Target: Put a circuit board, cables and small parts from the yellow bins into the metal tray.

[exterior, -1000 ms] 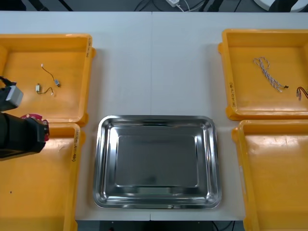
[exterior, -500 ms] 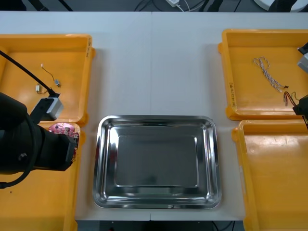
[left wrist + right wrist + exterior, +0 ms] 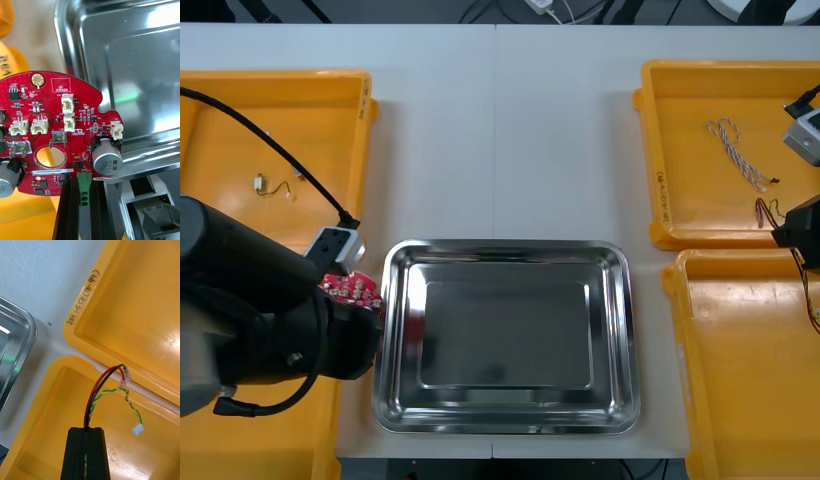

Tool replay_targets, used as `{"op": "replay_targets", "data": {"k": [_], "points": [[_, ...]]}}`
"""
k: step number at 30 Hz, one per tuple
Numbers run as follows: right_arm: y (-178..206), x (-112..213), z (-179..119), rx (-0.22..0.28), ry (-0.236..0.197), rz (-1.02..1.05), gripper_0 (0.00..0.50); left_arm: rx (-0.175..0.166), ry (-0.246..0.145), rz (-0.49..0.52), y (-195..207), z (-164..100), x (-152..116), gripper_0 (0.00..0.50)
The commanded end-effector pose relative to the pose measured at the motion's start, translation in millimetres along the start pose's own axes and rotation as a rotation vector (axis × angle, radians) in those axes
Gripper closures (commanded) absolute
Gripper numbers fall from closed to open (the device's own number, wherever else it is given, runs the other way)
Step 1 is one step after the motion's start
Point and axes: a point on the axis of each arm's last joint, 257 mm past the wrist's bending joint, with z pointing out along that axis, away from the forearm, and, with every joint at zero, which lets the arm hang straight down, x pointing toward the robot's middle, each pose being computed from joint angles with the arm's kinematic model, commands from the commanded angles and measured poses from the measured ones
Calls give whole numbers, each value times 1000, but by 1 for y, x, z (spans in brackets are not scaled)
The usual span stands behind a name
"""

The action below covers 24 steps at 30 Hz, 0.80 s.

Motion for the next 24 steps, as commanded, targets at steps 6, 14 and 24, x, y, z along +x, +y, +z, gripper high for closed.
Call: {"op": "replay_targets", "data": {"k": [6, 14, 24], "points": [[9, -10, -5, -4, -21, -37, 500, -1, -42, -10, -30, 9, -3, 500], [10, -10, -3, -7, -17, -42, 500, 40, -61, -42, -60, 24, -3, 500], [6, -7, -2, 5, -11, -29, 500, 68, -70, -78, -81, 56, -14, 500]]}}
